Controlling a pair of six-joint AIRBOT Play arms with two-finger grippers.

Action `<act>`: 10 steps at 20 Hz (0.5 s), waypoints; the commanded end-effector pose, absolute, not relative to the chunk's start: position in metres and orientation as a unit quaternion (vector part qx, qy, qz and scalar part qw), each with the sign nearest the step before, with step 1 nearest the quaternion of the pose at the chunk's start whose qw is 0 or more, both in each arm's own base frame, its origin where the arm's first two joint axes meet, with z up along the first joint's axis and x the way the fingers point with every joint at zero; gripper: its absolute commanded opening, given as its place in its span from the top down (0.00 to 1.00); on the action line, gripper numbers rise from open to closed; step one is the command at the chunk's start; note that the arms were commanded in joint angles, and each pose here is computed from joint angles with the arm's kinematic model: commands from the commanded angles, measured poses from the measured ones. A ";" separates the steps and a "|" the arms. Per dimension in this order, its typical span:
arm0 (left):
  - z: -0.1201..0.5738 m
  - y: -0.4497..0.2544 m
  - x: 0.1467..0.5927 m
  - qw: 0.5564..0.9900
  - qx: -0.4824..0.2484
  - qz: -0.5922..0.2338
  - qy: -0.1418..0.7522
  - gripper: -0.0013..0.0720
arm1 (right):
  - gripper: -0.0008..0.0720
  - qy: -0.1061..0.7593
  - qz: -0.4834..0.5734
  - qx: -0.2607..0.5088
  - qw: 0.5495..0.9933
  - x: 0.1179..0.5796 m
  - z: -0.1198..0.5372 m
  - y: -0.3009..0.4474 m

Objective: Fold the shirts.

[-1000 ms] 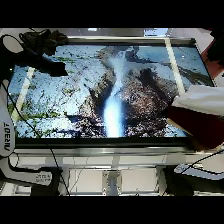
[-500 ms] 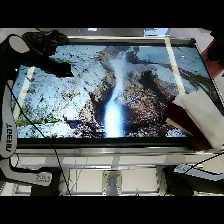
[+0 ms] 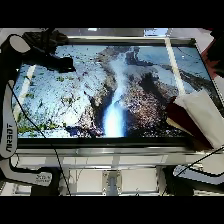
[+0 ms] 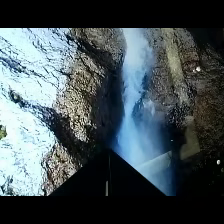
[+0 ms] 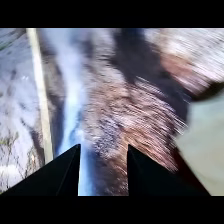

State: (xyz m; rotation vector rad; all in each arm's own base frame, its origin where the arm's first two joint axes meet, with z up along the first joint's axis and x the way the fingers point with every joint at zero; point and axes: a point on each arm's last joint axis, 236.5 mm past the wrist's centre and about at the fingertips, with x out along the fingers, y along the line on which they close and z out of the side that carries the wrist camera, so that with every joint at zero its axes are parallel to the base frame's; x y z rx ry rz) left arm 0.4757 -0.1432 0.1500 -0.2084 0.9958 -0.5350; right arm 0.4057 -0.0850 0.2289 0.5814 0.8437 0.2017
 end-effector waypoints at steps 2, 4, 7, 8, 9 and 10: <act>0.158 -0.151 0.480 0.841 -0.123 -0.260 0.458 0.96 | 0.52 0.413 0.120 0.098 0.897 0.453 0.195 -0.006; 0.158 -0.151 0.480 0.841 -0.123 -0.261 0.458 0.96 | 0.52 0.443 0.097 0.004 0.891 0.452 0.174 0.002; 0.158 -0.151 0.480 0.841 -0.123 -0.261 0.458 0.96 | 0.56 0.462 0.060 -0.090 0.880 0.449 0.166 0.002; 0.158 -0.152 0.479 0.840 -0.123 -0.261 0.459 0.96 | 0.56 0.461 0.065 -0.099 0.880 0.449 0.166 0.009; 0.157 -0.151 0.479 0.840 -0.122 -0.261 0.459 0.96 | 0.55 0.460 0.074 -0.100 0.879 0.449 0.166 0.017; 0.157 -0.151 0.479 0.840 -0.122 -0.261 0.459 0.96 | 0.55 0.459 0.082 -0.099 0.879 0.449 0.166 0.024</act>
